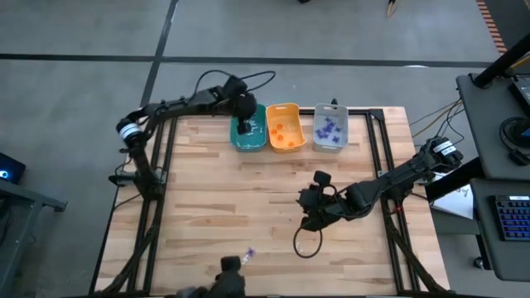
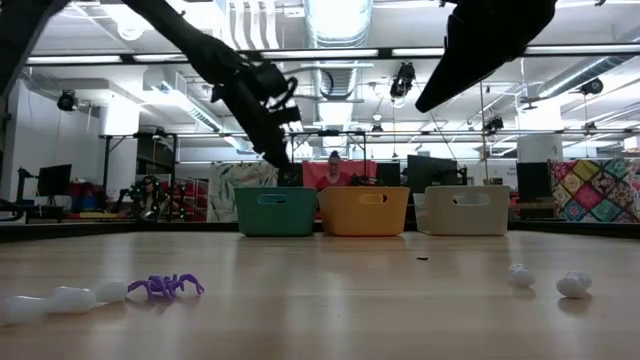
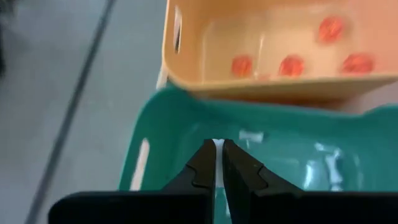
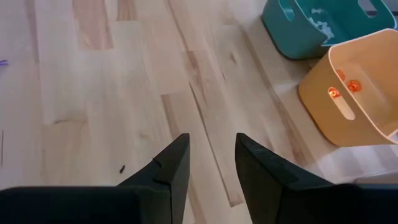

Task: Sort Halloween decoration
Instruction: Put the white bone toy into the blue bin

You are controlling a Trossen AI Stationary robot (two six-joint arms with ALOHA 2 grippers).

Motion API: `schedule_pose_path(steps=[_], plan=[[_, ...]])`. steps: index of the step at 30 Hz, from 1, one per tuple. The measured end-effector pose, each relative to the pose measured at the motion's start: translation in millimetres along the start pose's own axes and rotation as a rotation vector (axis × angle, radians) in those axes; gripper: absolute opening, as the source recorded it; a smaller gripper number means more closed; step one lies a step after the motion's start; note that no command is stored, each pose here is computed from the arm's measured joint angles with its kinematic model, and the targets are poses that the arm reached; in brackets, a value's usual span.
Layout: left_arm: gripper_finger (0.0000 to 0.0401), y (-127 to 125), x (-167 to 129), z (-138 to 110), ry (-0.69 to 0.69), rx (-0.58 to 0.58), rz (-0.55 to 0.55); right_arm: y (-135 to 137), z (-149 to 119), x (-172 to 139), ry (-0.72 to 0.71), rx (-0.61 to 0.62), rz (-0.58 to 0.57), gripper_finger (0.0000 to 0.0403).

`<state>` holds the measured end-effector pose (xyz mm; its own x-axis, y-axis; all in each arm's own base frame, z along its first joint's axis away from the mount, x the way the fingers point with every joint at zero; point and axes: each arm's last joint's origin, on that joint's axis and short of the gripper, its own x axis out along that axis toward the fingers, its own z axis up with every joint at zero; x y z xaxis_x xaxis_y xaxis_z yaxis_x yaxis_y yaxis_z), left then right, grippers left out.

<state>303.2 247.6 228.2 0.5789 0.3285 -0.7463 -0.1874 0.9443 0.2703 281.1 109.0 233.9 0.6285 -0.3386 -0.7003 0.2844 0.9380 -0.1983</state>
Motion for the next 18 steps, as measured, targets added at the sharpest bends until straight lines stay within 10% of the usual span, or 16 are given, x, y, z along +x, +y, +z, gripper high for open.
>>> schedule_pose_path(steps=[18], plan=[[0.0035,13.9,34.3,-13.3,0.222,-0.168,-0.066,0.3,0.1,-0.1,-0.001,0.039,0.003,0.0118]])
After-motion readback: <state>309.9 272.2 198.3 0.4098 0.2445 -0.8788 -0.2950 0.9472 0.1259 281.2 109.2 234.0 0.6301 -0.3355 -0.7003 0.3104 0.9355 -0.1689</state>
